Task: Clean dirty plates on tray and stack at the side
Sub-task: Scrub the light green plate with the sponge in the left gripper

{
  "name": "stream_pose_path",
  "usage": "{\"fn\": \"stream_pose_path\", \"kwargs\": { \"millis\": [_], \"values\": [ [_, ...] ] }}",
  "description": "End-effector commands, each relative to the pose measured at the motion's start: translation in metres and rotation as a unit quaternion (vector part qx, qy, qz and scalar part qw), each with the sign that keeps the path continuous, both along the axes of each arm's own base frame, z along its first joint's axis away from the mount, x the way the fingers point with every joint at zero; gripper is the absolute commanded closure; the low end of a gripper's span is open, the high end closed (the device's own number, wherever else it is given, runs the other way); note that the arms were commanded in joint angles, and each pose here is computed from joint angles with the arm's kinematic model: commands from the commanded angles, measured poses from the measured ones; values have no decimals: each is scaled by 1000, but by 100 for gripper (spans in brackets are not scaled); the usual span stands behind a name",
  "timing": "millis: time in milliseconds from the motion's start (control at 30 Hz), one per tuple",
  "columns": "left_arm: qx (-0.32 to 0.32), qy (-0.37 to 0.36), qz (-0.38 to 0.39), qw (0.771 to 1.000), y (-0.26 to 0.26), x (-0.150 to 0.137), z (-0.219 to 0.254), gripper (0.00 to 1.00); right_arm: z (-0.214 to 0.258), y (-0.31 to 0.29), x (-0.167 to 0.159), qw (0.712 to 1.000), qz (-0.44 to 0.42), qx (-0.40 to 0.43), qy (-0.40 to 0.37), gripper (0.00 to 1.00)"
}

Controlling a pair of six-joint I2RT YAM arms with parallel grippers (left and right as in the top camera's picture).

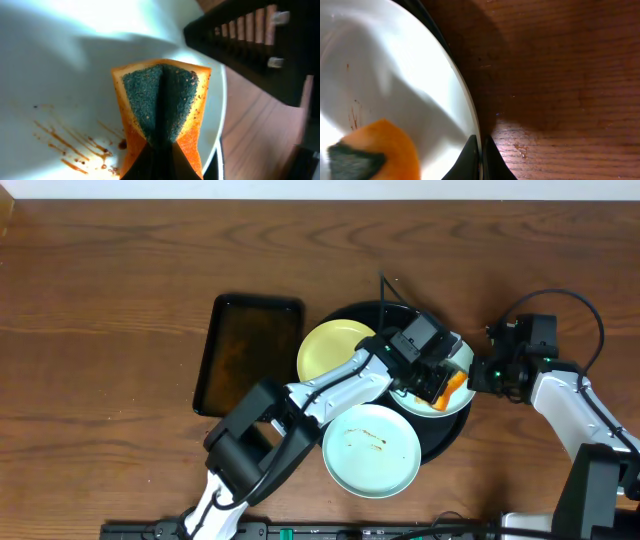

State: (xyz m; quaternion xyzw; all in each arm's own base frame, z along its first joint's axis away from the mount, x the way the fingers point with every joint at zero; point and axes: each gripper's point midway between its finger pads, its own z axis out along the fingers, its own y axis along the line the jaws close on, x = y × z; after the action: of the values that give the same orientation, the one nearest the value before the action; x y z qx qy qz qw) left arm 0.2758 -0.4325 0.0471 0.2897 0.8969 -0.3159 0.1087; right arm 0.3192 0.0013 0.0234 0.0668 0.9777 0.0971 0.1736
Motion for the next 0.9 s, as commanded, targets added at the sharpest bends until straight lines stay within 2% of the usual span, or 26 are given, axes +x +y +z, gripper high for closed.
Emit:
{"fn": "stream_pose_path", "kwargs": {
  "millis": [0, 133, 233, 367, 500, 633, 700, 800, 867],
  "values": [
    [36, -20, 36, 998, 10, 19, -14, 92, -1, -5, 1, 1000, -6, -6, 4, 99],
    [117, -68, 99, 986, 47, 50, -29, 93, -1, -5, -1, 1000, -6, -5, 7, 99],
    [144, -85, 130, 977, 68, 67, -31, 93, -1, -5, -1, 1000, -6, -5, 8, 99],
    [133, -82, 138, 978, 75, 77, -22, 92, -2, -4, -2, 1000, -6, -5, 11, 99],
    [94, -91, 111, 985, 66, 72, 12, 92, -2, -4, -3, 1000, -6, -5, 13, 97],
    [64, -107, 111, 986, 70, 65, 63, 93, -2, -4, -3, 1000, -6, -5, 13, 87],
    [57, -114, 113, 985, 75, 61, 83, 93, -2, -4, -3, 1000, -6, -5, 13, 78],
    [44, -126, 124, 983, 89, 59, 114, 92, -2, -4, -3, 1000, -5, -4, 14, 76],
    [58, -133, 147, 978, 110, 64, 125, 93, -2, -2, -4, 1000, -3, -4, 14, 74]
  ]
}}
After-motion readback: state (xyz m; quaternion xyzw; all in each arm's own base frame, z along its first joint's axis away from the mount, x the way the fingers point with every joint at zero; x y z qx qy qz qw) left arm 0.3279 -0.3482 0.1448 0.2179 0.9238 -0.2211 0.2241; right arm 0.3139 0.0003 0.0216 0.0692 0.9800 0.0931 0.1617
